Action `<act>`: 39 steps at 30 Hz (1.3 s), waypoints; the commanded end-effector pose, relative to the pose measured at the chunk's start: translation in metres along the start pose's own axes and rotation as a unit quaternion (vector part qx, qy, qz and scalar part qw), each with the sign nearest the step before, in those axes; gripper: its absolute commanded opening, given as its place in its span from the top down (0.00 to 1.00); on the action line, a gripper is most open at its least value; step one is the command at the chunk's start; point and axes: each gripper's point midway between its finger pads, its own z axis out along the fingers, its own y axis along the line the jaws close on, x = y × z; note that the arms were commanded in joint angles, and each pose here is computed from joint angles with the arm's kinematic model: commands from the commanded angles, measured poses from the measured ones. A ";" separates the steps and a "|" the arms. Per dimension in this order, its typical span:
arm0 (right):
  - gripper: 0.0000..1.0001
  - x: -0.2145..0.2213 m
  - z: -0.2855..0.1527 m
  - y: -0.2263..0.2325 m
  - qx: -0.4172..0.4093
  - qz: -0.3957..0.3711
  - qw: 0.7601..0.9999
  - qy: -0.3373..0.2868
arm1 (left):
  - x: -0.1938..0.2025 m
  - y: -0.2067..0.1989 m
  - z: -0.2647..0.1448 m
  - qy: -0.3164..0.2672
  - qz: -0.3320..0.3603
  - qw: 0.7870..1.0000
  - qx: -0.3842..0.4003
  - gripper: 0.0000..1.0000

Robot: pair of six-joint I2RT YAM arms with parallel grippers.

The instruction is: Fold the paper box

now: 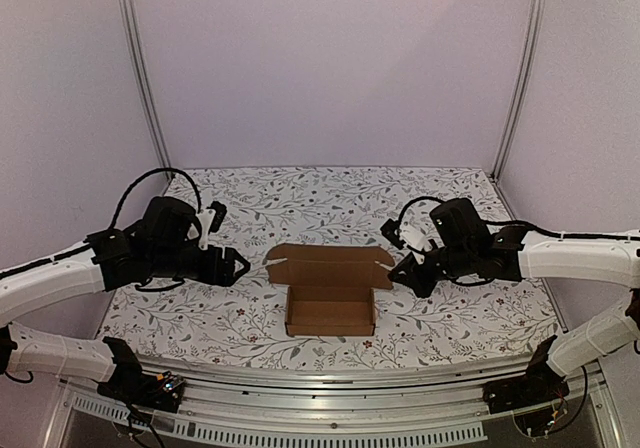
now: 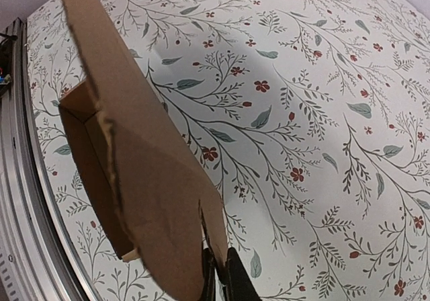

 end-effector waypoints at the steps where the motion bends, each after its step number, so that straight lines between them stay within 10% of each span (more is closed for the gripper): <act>1: 1.00 -0.011 -0.005 0.002 -0.006 -0.008 1.000 -0.017 | -0.001 0.000 0.006 -0.004 -0.006 1.000 0.007 0.26; 39: 1.00 0.007 -0.042 0.058 -0.119 -0.056 0.991 -0.019 | 0.011 -0.050 0.023 -0.101 0.152 0.965 0.187 0.30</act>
